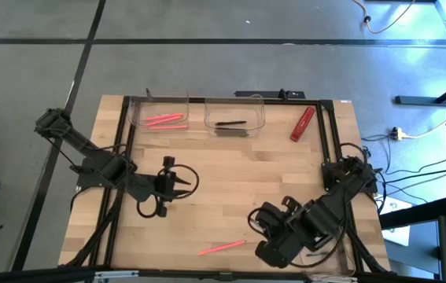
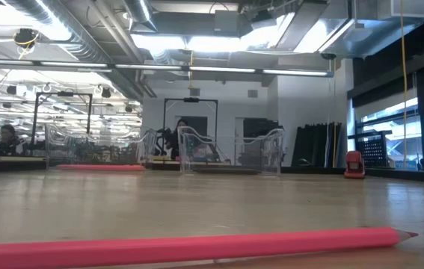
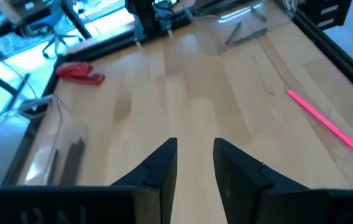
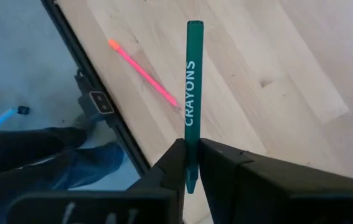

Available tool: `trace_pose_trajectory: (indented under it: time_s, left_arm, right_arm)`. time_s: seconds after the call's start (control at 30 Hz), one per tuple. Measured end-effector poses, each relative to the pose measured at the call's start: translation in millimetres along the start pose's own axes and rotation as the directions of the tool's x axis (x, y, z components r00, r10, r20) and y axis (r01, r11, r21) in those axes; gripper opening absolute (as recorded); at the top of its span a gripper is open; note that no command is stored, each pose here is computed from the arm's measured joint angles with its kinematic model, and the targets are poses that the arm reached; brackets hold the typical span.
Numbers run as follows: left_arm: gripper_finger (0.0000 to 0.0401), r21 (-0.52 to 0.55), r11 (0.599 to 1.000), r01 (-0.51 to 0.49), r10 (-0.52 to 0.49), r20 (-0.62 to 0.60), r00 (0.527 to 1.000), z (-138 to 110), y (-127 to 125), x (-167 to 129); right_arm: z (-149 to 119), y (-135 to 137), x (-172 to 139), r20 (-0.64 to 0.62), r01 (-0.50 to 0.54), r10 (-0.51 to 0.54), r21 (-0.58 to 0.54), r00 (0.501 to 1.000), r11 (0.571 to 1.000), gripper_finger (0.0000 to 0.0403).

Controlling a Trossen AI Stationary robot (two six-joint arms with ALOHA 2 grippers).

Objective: Sort crayons/erasers/pens/pencils in bins
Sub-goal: Put the green crayon into the bottom transparent bin

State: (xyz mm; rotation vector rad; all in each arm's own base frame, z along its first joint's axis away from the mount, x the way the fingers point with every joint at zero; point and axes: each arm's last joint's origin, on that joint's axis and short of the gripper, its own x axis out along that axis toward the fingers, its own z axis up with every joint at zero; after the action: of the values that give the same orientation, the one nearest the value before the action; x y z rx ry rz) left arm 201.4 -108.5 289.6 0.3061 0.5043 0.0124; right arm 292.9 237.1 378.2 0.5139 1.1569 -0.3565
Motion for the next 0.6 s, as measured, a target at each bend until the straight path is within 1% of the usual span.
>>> trace_pose_trajectory:
  time_s: [0.07,0.17,0.33,0.5,0.6]
  left_arm:
    - [0.0096,0.011,1.000,0.005,-0.005,0.016,1.000,2.3,4.3,2.8]
    - [0.0096,0.007,0.999,0.033,-0.033,0.026,0.999,4.0,10.0,6.6]
    - [0.0096,-0.018,0.999,0.041,-0.041,0.028,0.999,4.6,18.1,11.1]
    - [0.0096,-0.015,0.998,0.060,-0.059,0.064,0.996,8.3,27.2,15.5]
    - [0.0096,-0.030,0.996,0.086,-0.084,0.065,0.994,8.0,33.4,18.6]
  right_arm:
    - [-1.9,-7.8,-1.3,-0.005,0.017,-0.017,-0.004,1.000,1.000,0.0044]
    - [-8.3,-25.5,2.2,-0.031,0.074,-0.074,0.010,0.997,0.997,0.0044]
    - [-26.6,-68.3,-1.9,-0.082,0.157,-0.146,0.150,0.986,0.976,0.0044]
    - [-44.9,-95.0,2.5,-0.122,0.158,-0.130,0.256,0.984,0.954,0.0044]
    - [-56.2,-104.6,11.0,-0.162,0.163,-0.118,0.302,0.980,0.939,0.0044]
